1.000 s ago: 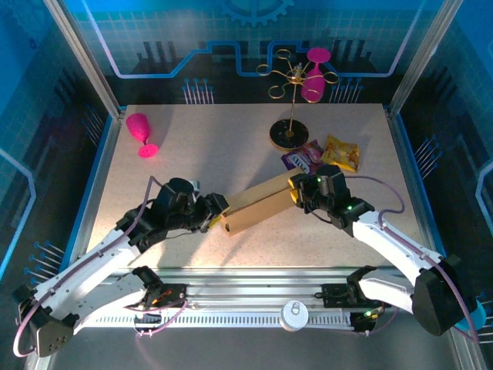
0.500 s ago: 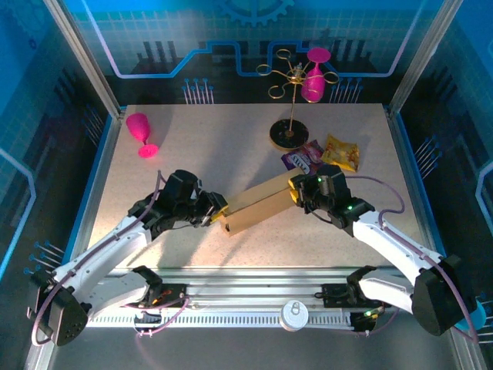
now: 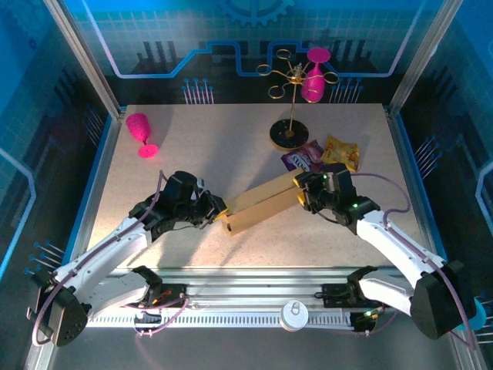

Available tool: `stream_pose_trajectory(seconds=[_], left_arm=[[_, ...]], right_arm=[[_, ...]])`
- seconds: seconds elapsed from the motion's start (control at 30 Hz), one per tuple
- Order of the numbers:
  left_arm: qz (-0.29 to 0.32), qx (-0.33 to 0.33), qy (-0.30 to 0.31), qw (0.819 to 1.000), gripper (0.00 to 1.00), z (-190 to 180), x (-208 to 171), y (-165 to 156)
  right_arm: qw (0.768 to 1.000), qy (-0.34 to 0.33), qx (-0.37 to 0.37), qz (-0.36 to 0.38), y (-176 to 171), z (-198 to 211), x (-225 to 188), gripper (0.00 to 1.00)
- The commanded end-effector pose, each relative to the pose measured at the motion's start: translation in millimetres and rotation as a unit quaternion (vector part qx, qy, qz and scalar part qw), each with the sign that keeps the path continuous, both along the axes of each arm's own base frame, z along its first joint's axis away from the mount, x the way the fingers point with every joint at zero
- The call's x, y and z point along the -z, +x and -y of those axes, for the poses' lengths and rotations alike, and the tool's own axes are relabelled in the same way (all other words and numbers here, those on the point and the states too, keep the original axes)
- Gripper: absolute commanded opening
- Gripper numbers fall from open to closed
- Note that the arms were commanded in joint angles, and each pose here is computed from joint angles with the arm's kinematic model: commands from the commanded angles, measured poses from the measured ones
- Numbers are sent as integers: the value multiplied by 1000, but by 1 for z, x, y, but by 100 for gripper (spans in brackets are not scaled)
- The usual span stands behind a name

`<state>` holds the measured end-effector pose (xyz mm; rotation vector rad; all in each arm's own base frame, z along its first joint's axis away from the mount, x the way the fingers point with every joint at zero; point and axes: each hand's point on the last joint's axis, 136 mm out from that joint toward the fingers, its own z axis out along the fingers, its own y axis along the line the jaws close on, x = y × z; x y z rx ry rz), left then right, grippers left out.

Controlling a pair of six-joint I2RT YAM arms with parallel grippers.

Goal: Fold the paper box

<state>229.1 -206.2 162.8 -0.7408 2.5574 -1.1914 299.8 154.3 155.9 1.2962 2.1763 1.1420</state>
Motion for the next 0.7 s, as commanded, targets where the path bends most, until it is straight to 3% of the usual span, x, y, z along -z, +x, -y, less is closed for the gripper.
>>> stream_pose_trajectory(seconds=[0.0,0.17,0.47,0.67], left_arm=[[-66,15,56,996,14,-15,39,-25],[-66,19,62,996,18,-17,39,-27],[-64,24,69,995,24,-18,38,-29],[-79,37,100,991,19,-21,45,-36]], right_arm=[[999,-38,4,-1,-2,25,-8,57],[999,-48,13,7,7,51,-12,57],[1000,-22,-10,11,16,42,-9,53],[1000,-19,-22,8,19,33,-9,51]])
